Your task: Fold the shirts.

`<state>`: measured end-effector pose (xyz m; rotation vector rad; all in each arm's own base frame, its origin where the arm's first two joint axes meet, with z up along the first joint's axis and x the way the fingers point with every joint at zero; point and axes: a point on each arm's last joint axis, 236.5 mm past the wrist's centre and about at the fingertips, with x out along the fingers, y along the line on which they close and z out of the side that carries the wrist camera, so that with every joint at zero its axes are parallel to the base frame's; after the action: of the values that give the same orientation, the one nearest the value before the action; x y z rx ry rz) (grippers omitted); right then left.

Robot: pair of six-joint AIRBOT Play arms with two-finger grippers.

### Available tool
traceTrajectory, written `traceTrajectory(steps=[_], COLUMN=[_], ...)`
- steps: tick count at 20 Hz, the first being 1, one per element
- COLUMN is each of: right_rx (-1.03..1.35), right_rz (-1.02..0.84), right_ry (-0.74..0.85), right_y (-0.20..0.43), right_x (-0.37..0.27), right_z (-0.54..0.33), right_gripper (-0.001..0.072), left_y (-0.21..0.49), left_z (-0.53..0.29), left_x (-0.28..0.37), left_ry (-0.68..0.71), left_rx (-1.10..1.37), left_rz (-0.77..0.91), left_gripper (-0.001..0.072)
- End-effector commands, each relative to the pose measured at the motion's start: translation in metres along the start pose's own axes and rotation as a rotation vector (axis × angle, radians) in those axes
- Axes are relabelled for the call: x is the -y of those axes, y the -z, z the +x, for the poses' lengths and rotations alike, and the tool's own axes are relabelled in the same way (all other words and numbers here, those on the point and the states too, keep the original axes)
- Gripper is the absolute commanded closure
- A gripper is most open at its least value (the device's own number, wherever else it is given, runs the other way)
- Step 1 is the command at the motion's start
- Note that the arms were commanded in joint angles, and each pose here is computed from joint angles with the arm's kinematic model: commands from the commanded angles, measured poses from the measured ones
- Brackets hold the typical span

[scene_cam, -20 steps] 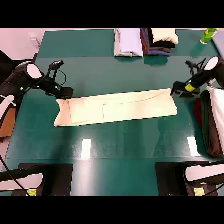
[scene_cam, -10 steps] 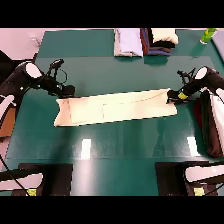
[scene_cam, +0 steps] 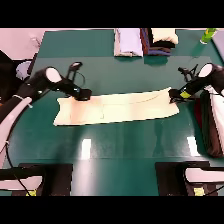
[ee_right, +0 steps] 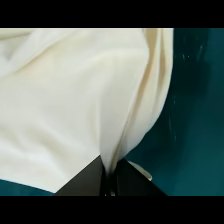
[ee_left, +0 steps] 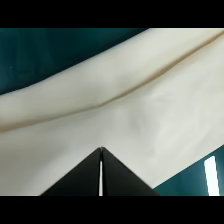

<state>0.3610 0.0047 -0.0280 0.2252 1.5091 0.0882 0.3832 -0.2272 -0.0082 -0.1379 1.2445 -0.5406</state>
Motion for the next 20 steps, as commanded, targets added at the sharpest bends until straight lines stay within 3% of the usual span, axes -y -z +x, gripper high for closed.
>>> traceTrajectory(steps=[1, 5, 9, 20], right_rx=[0.036, 0.179, 0.309, 0.436], right_rz=[-0.044, -0.082, -0.159, -0.269], right_ry=[-0.009, -0.024, -0.153, -0.256], right_y=[0.022, 0.032, 0.034, 0.038], right_x=[-0.018, -0.052, -0.110, -0.190], right_z=[-0.048, -0.097, -0.148, -0.207], right_gripper=[0.0686, 0.0687, 0.0687, 0.0687], left_y=[-0.002, -0.004, 0.015, 0.028], left_z=[0.034, 0.072, 0.104, 0.114], left_x=[0.048, 0.097, 0.126, 0.125], left_ry=[0.041, 0.083, 0.105, 0.091], left_rx=[-0.012, -0.048, -0.122, -0.169], left_rz=[0.088, 0.183, 0.246, 0.263], left_gripper=[0.0687, 0.0687, 0.0687, 0.0686])
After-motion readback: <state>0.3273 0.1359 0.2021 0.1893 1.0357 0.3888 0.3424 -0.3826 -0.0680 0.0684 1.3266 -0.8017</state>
